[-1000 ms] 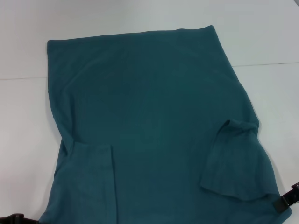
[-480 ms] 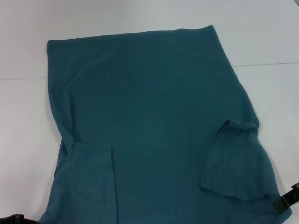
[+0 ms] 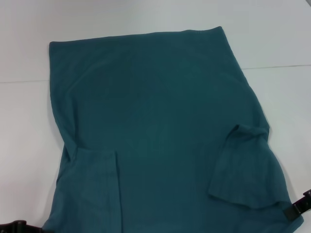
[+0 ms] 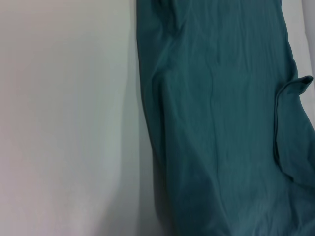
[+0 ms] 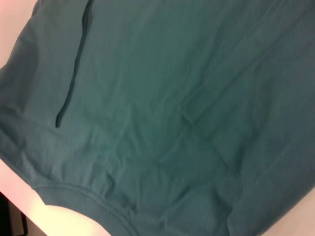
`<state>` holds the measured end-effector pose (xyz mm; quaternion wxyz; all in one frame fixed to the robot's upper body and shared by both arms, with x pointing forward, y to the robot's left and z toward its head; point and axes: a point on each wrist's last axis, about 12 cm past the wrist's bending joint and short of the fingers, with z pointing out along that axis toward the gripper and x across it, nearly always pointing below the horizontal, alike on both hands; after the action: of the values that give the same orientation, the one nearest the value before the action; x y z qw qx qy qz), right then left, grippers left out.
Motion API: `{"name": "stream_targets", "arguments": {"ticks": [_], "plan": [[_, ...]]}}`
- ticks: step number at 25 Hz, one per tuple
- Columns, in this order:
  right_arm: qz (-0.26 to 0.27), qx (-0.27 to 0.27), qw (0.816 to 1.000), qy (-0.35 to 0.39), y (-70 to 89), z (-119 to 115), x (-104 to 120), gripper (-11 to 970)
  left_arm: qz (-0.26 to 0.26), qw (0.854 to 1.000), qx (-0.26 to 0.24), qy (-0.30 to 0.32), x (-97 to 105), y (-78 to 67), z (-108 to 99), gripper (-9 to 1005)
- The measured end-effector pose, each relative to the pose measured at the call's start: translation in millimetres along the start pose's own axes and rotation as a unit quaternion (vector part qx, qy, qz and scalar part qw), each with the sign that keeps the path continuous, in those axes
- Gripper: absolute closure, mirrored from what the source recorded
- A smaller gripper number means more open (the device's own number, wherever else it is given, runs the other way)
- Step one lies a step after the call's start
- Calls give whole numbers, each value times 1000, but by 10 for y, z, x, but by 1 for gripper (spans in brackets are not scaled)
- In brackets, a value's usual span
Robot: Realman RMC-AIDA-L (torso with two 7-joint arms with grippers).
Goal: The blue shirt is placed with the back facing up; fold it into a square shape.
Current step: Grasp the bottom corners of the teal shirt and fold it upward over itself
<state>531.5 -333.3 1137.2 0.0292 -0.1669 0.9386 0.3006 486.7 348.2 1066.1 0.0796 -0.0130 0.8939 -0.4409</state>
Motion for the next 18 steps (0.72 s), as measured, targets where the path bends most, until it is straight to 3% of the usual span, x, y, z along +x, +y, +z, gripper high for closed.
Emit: {"name": "stream_targets", "arguments": {"ticks": [10, 18], "plan": [[-3, -1, 1000, -8, 14, -18, -40, 914, 6, 1000, 9, -11, -46, -30, -22, 962], [-27, -15, 997, -66, 71, -158, -236, 913, 28, 998, 40, -48, -338, -227, -70, 962]]}}
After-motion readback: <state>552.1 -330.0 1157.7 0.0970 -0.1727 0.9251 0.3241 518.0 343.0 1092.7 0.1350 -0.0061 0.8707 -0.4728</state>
